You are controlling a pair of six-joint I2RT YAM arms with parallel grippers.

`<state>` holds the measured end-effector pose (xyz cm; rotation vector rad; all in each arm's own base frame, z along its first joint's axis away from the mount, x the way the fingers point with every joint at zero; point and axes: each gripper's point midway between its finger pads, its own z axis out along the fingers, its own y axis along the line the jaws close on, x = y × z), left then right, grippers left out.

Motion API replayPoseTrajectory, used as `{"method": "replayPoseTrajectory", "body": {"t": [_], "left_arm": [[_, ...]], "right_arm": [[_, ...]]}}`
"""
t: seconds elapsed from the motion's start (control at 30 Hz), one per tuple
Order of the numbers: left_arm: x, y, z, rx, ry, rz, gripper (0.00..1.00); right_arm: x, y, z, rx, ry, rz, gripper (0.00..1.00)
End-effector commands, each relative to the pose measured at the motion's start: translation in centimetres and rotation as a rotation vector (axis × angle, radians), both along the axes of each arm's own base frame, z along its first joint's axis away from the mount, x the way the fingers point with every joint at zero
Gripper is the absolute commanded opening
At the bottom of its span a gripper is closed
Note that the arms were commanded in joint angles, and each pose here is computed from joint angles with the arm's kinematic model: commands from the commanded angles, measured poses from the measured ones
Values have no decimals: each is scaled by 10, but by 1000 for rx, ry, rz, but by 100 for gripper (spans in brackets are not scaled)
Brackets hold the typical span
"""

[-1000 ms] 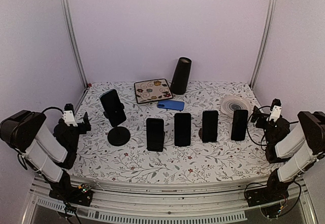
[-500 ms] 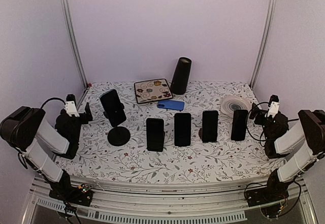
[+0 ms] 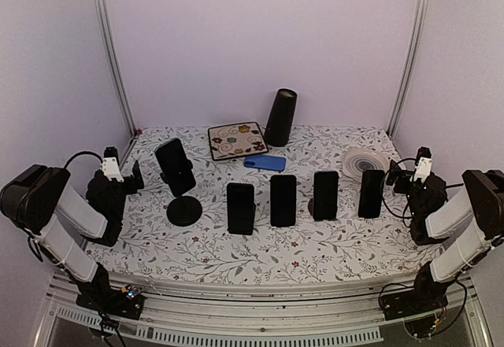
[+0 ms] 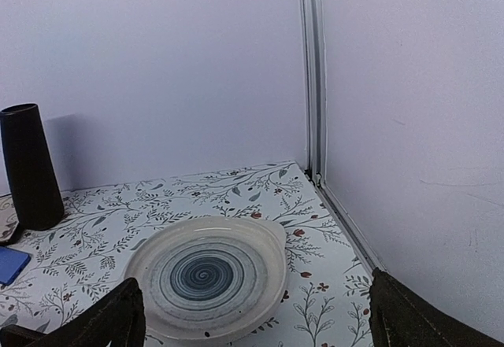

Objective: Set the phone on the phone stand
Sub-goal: Reset both arms

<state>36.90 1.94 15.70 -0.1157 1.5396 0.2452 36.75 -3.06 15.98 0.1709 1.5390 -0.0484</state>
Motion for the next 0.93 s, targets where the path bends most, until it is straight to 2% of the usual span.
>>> {"method": "replayPoseTrajectory", "body": {"t": [0.0,0.2,0.9], "left_arm": [[2,4,5,-5,-11,12,97],[2,3,4,-6,-11,11,97],[2,4,4,-5,-10,12,97]], "right_arm": [[8,11,-1,-26,14,55,99],[13,20,-2,-35,24,112,99],[13,21,-3,-66,31,115,99]]}}
